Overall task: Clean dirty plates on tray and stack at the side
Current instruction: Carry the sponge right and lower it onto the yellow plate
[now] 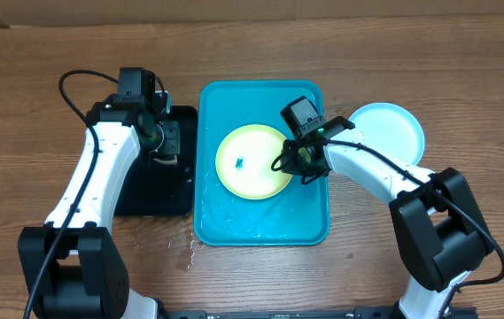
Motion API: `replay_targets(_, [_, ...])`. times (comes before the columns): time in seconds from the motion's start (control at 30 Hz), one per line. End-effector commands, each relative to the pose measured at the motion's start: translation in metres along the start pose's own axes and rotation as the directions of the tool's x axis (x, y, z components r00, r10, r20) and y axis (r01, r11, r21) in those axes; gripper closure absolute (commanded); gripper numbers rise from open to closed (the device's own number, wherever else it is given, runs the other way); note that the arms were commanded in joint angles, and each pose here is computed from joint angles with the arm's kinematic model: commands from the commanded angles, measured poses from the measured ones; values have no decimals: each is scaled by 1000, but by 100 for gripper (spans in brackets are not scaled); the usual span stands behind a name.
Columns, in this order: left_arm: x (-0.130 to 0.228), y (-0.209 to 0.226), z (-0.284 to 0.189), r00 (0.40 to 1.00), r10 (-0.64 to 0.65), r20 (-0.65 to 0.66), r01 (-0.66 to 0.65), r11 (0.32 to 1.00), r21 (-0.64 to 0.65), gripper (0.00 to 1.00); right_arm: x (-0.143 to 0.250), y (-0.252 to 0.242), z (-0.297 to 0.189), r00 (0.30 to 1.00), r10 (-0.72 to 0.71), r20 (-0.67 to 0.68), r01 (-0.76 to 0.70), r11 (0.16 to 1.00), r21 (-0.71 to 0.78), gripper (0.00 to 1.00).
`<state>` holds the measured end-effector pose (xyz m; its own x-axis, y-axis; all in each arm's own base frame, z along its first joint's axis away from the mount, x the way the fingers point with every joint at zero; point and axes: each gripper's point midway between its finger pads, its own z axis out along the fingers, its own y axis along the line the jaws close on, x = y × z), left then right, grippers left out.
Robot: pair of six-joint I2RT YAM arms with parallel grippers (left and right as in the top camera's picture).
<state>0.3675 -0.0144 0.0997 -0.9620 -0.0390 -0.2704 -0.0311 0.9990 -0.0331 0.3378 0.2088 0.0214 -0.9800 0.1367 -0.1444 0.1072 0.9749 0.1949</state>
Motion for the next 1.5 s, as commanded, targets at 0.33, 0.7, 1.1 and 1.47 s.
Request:
replay_targets(0.33, [0, -127, -25, 995, 96, 7, -93, 931, 352, 96, 5, 8, 0, 999, -13, -39, 12, 999, -44, 95])
replay_targets(0.7, [24, -149, 19, 979, 177, -97, -142, 945, 295, 96, 8, 8, 0, 999, -12, -53, 10, 999, -43, 91])
replay_targets(1.1, [27, -146, 31, 976, 177, -123, -139, 952, 271, 96, 10, 9, 0, 998, -16, -61, 13, 999, -48, 68])
replay_targets(1.47, [28, -146, 31, 976, 177, -124, -139, 953, 270, 96, 16, 15, 1, 997, -38, -62, 35, 998, -47, 79])
